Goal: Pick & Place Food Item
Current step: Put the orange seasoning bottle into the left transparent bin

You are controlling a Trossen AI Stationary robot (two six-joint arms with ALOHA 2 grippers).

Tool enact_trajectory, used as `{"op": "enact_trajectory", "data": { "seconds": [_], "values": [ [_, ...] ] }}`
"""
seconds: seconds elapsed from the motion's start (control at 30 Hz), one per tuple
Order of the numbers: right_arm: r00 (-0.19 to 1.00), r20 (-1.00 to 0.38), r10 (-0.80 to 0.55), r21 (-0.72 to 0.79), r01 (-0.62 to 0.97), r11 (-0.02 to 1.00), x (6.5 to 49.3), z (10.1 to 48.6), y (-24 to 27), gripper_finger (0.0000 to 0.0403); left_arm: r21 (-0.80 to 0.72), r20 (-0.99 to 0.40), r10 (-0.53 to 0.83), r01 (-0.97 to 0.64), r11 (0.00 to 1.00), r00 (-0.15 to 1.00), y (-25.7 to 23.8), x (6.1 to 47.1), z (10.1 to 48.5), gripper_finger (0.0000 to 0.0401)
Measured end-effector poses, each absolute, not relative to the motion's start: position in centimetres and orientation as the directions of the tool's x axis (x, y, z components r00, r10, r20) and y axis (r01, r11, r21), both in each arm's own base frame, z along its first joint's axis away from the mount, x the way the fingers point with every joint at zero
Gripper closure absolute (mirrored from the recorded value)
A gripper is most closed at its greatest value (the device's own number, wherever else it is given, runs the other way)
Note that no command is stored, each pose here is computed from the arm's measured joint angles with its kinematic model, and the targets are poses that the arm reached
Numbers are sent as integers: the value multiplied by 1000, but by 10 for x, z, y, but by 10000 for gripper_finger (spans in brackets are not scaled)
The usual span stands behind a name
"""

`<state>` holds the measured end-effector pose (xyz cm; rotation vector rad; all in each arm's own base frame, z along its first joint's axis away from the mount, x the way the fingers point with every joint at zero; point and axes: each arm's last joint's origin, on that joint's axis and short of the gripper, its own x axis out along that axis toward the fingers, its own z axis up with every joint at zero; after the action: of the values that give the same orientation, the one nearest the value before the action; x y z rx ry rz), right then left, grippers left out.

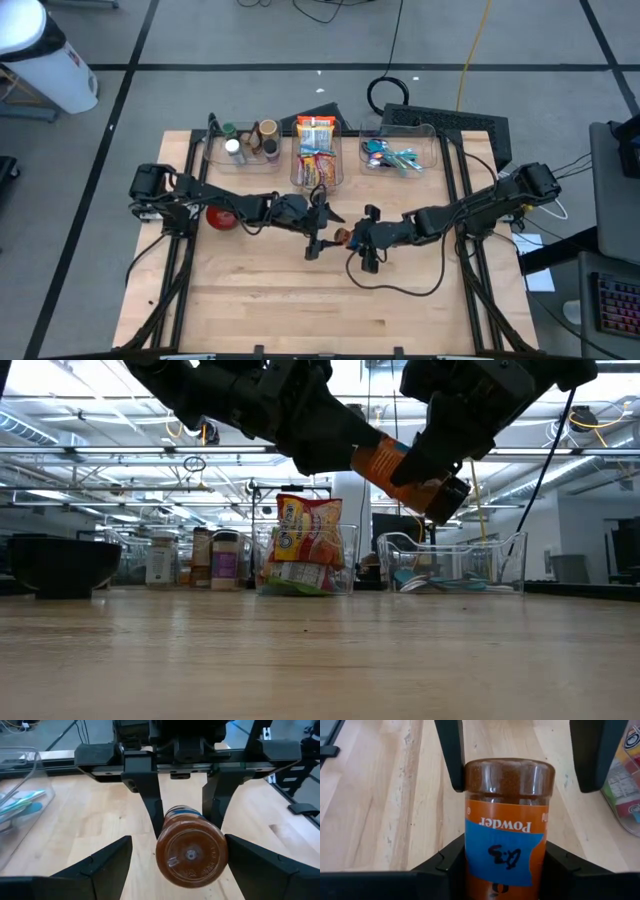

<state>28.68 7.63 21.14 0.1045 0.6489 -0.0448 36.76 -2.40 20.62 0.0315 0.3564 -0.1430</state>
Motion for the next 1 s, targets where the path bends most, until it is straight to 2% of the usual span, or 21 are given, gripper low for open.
{"op": "enact_trajectory", "data": {
  "seconds": [0.2, 0.53, 0.73, 1.0],
  "values": [
    [797, -604, -9, 81, 72, 994, 287, 212, 76, 241, 0, -351, -138, 148, 989, 926, -24, 368, 206, 100],
    [796, -605, -15, 72, 74, 995, 287, 211, 76, 241, -2, -353, -146, 155, 988, 924, -25, 367, 206, 204],
    [794, -608, -21, 59, 71, 996, 286, 211, 76, 235, 28, -350, -144, 164, 986, 925, -25, 367, 206, 204],
    [792, -610, -21, 42, 58, 997, 280, 218, 74, 190, 65, -336, -143, 174, 983, 931, -25, 368, 208, 204]
  ]
}}
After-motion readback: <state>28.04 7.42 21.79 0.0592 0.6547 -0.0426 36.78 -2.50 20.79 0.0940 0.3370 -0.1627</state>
